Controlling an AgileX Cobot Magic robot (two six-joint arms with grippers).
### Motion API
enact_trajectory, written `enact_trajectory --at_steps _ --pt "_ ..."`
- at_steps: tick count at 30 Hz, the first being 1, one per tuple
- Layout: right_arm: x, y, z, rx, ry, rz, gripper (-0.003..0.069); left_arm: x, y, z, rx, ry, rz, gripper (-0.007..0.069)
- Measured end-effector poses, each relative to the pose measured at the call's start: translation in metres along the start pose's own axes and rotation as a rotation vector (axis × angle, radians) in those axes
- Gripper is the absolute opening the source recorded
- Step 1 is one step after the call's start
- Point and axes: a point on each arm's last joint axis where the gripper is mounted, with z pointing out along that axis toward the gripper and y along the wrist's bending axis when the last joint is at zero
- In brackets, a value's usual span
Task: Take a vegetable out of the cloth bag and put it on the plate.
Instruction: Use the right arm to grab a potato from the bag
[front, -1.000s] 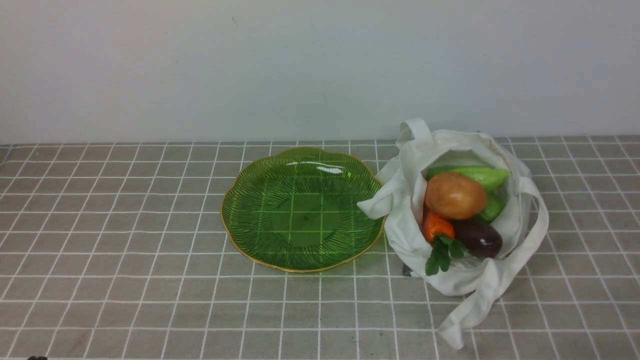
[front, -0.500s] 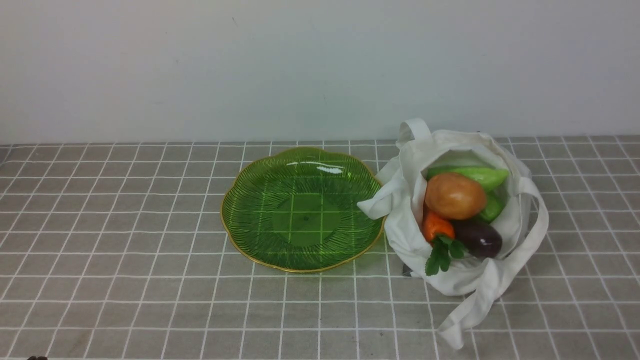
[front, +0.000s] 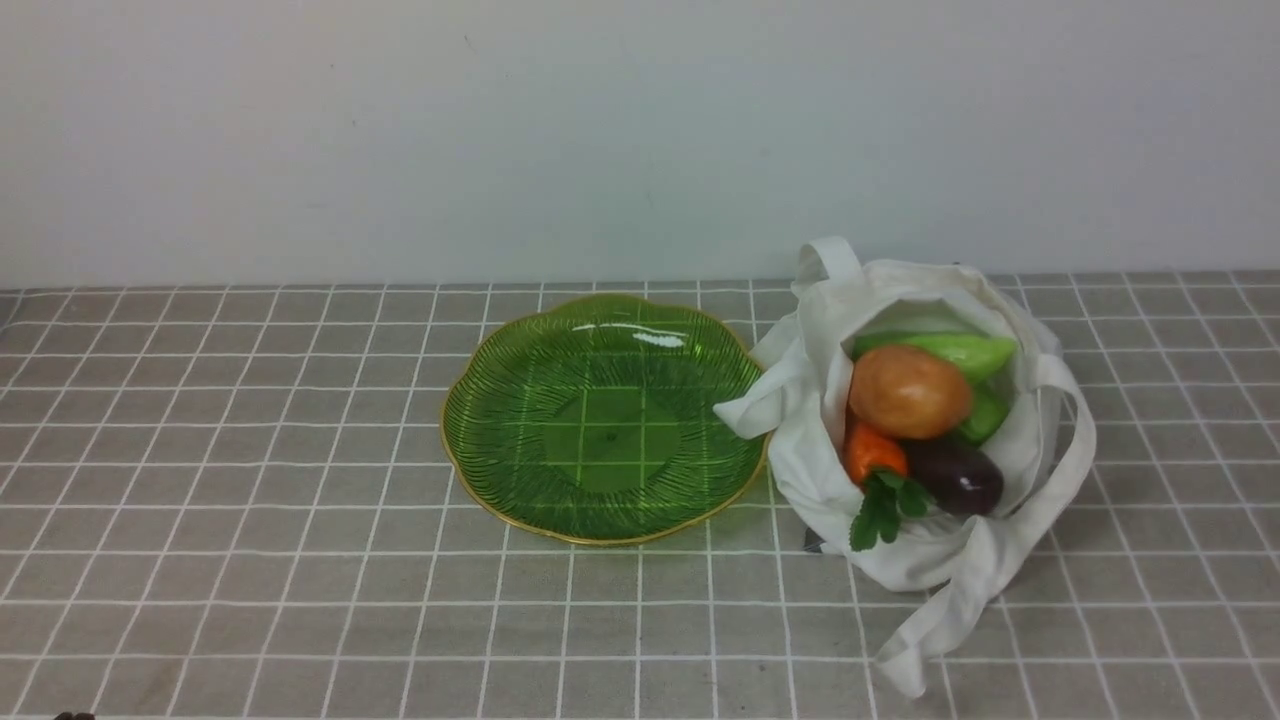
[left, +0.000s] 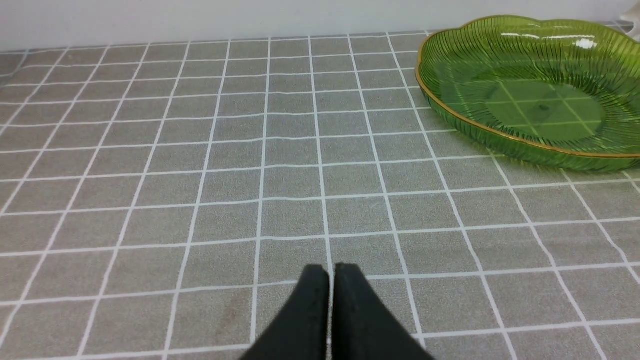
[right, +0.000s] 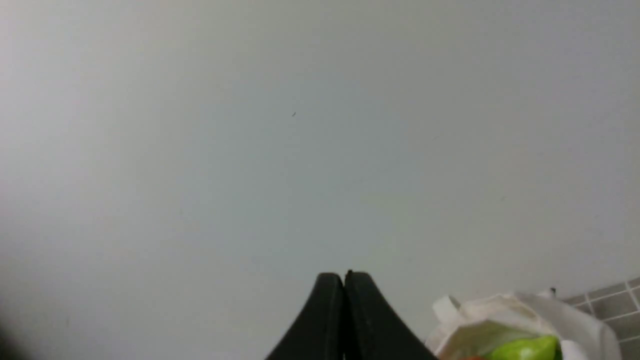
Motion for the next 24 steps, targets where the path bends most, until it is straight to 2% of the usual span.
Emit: enact_trajectory --at_steps 4,5,9,13,15,19,21,24 --pt "-0.008 0.010 0.032 -0.034 0.275 -0.054 -0.0015 0.000 0.000 0.000 0.000 0.000 0.000 -0.0005" --pt "-0.004 0.008 0.053 -0.033 0.455 -0.070 -0.0015 0.000 0.000 0.000 0.000 0.000 0.000 -0.0005" --pt "0.014 -0.020 0.105 0.052 0.771 -0.067 -0.0006 0.000 0.000 0.000 0.000 0.000 0.000 -0.0005" --pt "0.030 -0.048 0.157 0.110 0.951 -0.040 0.0036 0.000 0.000 0.000 0.000 0.000 0.000 -0.0005" --pt "0.032 -0.050 0.168 0.106 0.982 -0.045 0.0055 0.000 0.000 0.000 0.000 0.000 0.000 -0.0005" --pt "0.042 -0.043 0.217 0.051 1.096 -0.125 0.0176 0.000 0.000 0.000 0.000 0.000 0.000 -0.0005" --pt "0.048 -0.038 0.234 0.053 1.130 -0.156 0.0230 0.000 0.000 0.000 0.000 0.000 0.000 -0.0005" --pt "0.060 -0.033 0.263 0.113 1.184 -0.233 0.0337 0.000 0.000 0.000 0.000 0.000 0.000 -0.0005"
